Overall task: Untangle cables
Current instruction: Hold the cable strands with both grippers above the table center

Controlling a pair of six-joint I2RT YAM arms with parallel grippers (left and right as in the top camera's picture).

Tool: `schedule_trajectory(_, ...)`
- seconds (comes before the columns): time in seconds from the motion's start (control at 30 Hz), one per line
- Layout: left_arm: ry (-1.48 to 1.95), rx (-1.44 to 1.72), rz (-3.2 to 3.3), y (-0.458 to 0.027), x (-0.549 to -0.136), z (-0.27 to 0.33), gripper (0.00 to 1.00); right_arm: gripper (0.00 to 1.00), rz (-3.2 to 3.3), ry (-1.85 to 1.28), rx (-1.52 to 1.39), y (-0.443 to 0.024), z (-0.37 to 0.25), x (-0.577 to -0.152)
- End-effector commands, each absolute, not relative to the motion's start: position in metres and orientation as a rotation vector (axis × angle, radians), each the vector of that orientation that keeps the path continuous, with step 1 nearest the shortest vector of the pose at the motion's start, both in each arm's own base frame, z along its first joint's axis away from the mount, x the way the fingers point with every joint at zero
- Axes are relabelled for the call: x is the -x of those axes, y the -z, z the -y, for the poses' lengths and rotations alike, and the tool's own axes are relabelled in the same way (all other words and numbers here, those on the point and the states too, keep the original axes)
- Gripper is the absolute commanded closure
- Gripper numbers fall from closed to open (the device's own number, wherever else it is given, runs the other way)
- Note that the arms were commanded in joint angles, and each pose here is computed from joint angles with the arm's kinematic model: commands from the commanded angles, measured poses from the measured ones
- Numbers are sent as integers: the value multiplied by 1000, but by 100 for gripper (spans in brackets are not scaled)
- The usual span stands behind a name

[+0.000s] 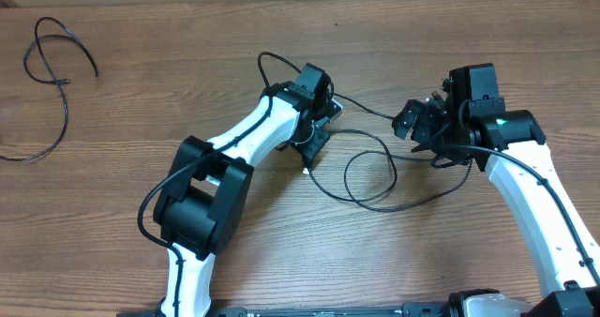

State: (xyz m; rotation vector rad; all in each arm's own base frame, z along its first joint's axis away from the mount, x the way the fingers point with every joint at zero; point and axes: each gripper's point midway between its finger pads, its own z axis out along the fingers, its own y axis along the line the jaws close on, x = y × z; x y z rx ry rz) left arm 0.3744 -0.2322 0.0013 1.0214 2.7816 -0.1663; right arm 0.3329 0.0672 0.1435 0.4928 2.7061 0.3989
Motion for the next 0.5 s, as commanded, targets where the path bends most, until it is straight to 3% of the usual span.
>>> schedule_trajectory(0.0, 26, -890, -2916, 25, -364, 212, 90, 0, -2699, -382, -492, -144, -65, -334)
schedule_trajectory(0.07, -116, -837, -2922, 25, -369, 195, 95, 0, -2701, -381, -492, -143, -64, -333)
schedule_trajectory(0.27, -726, -433, -2803, -19, -403, 109, 95, 0, -2707, -381, -494, -143, -64, -332)
schedule_trajectory(0.47, -453, -232, -2760, -122, -429, 75, 95, 0, -2709, -379, -495, -143, -64, -332)
